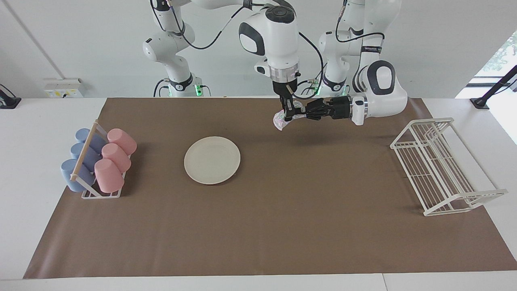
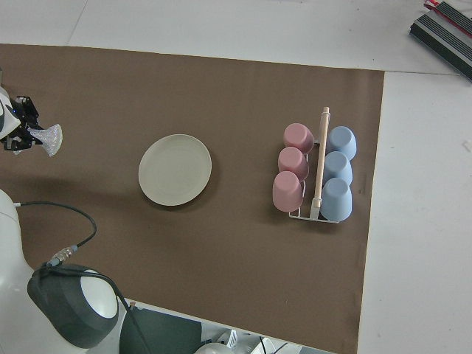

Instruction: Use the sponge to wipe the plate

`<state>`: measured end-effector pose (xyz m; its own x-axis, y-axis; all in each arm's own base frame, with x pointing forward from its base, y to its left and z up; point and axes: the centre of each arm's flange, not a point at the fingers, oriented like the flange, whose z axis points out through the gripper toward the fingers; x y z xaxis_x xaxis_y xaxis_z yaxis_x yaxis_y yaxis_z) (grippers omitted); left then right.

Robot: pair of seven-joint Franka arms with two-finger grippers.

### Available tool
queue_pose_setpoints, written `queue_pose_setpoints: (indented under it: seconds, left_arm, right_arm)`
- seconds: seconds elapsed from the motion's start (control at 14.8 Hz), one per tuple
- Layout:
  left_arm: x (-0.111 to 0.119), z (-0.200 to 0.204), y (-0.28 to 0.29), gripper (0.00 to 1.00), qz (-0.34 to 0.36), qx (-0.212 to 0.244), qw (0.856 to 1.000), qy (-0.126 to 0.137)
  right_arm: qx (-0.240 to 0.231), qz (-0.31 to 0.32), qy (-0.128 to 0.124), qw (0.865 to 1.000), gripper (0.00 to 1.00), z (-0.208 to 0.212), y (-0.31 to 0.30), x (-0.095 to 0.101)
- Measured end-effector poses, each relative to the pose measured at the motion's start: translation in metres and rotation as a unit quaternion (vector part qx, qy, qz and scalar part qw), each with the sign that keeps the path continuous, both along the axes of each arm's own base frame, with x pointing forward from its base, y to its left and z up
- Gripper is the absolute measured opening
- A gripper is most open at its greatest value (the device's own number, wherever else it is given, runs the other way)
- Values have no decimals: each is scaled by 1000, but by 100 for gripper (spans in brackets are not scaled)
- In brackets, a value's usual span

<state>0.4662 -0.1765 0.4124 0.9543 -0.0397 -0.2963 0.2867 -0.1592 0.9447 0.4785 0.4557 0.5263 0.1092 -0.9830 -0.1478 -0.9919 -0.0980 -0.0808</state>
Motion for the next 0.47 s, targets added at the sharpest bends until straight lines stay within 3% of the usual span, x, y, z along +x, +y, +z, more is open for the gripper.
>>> queue_pose_setpoints:
  seconds: [0.07, 0.47]
  left_arm:
    - [0, 0, 0, 12, 0, 0, 1000, -1]
    - [0, 2, 0, 76, 0, 0, 1000, -3]
  right_arm:
    - [0, 0, 0, 1000, 30, 0, 0, 0]
    - [1, 0, 1, 1000, 30, -1, 0, 0]
